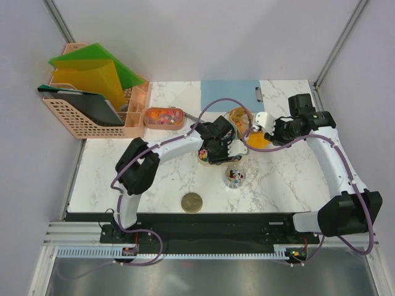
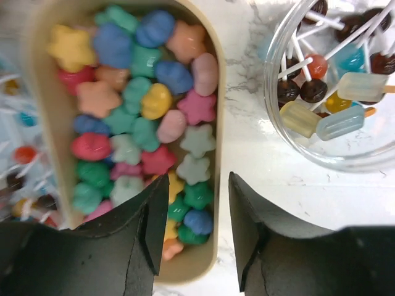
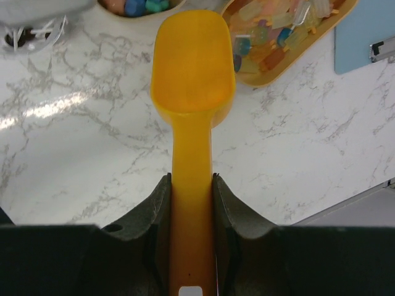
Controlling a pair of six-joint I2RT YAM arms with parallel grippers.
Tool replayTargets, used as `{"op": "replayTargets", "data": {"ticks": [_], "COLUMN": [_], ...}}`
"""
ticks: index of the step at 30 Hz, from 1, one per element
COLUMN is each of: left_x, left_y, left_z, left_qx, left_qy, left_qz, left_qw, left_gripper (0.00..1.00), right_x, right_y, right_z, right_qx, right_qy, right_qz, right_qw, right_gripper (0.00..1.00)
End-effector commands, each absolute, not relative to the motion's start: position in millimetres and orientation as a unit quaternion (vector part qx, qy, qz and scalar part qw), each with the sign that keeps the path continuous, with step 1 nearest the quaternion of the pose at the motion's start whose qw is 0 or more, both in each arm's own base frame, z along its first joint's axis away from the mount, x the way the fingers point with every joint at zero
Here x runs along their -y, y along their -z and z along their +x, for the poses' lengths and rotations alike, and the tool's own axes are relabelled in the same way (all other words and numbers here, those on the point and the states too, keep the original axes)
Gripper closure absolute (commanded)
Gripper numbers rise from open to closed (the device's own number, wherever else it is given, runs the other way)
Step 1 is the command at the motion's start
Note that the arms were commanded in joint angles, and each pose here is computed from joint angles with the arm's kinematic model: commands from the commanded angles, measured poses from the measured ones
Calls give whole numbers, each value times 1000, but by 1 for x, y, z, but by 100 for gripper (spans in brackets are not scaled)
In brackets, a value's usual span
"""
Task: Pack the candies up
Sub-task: Move the storage box to the center of the board, then scoop the fake candies from the storage box.
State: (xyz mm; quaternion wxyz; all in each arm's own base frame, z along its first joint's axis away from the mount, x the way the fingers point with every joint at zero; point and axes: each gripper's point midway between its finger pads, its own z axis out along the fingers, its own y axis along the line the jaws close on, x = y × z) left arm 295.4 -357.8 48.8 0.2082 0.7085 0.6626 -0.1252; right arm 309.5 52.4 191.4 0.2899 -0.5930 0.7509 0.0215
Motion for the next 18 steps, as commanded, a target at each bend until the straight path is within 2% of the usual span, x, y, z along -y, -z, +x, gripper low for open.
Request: {"op": "replayTargets", "data": {"ticks": [1,4,7,8,11,18], "left_x": [372,362,341,329,286,236], "left_y": [-164,-209,-218,-199,-157,-79], "left_z": [313,315,313,306,304,288], "left_qx": [-643,-634,-652,-672,-726,-789], "left_qy": [124,117,110,114,117,122], "left_qz": [674,663,641,634,599,555], "left_qw": [342,381,389,367,317,236], "left_gripper": [49,47,51,55,98,98], "right_x": [-42,-42,-46,-47,-48,-70], "right_y": [-203,-209,-213,-214,-218,-214], "right_z": [296,296,299,302,311,314], "right_qx": [-711,-694,-687,-685,-676,-652], "right_qy": [-4,-11,-24,-23,-14,-4], "right_qz": [-653,-678,-692,-696,-711,-746], "right_qw": [260,243,221,215,193,134], "right_gripper": [100,100,100,100,100,100]}}
